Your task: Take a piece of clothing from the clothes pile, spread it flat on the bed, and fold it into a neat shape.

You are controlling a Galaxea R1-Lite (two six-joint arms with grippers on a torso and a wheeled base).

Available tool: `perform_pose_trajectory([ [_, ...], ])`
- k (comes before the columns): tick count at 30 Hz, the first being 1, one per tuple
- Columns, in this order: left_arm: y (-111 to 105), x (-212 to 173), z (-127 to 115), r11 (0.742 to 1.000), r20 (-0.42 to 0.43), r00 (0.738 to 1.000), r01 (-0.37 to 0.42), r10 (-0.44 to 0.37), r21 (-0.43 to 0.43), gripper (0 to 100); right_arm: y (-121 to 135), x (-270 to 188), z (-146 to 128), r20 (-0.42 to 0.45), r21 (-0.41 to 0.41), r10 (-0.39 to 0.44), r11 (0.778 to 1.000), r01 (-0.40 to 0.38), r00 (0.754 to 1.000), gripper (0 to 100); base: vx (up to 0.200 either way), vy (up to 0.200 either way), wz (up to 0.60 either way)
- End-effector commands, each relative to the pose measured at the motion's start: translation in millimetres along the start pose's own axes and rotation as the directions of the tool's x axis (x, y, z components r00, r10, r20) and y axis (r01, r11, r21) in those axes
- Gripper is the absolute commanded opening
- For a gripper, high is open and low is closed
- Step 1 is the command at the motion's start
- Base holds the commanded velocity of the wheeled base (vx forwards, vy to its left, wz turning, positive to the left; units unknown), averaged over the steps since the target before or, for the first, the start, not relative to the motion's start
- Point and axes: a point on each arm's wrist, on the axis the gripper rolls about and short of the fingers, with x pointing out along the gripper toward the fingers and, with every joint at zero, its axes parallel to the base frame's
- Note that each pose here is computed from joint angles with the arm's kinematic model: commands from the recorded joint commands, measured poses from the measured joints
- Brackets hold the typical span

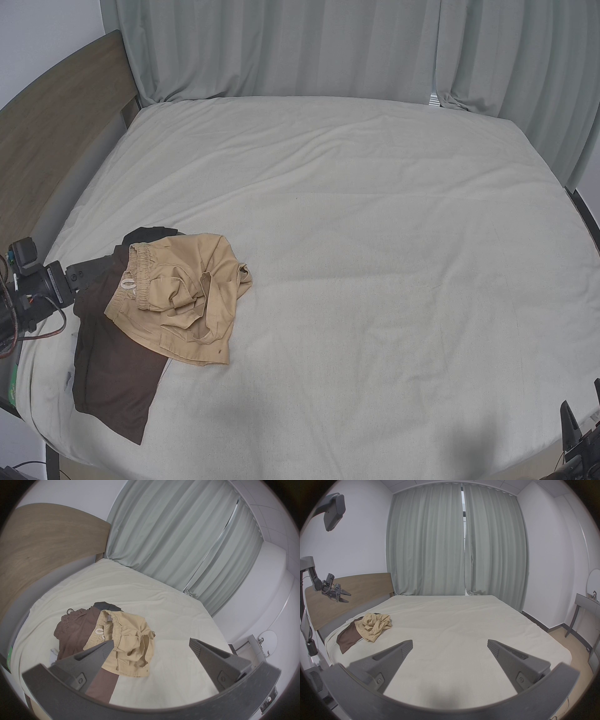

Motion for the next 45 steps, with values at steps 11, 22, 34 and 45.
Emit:
perform_pose_trajectory([
  [11, 40.3, 72.8, 3.1, 0.999, -0.067, 0.998, 0.007, -0.01, -0.04, 100, 0.0, 0.3, -4.7, -0.004, 0.005, 0.0, 1.0, 0.0, 1.0, 100, 0.0, 0.0, 0.0],
  [22, 53.4, 94.8, 0.0, 0.998, -0.109, 0.993, 0.036, -0.042, -0.059, 100, 0.0, 0.3, -4.7, -0.004, 0.006, 0.0, 1.0, 0.0, 1.0, 100, 0.0, 0.0, 0.0],
  [34, 75.8, 117.0, -9.9, 0.996, -0.139, 0.99, 0.02, -0.032, -0.084, 100, 0.0, 0.3, -4.7, -0.004, 0.006, 0.0, 1.0, 0.0, 1.0, 100, 0.0, 0.0, 0.0],
  [45, 91.8, 139.6, -15.5, 0.994, -0.162, 0.986, 0.032, -0.048, -0.102, 100, 0.1, 0.3, -4.7, -0.004, 0.009, -0.002, 1.0, 0.002, 1.0, 100, 0.0, 0.0, 0.0],
])
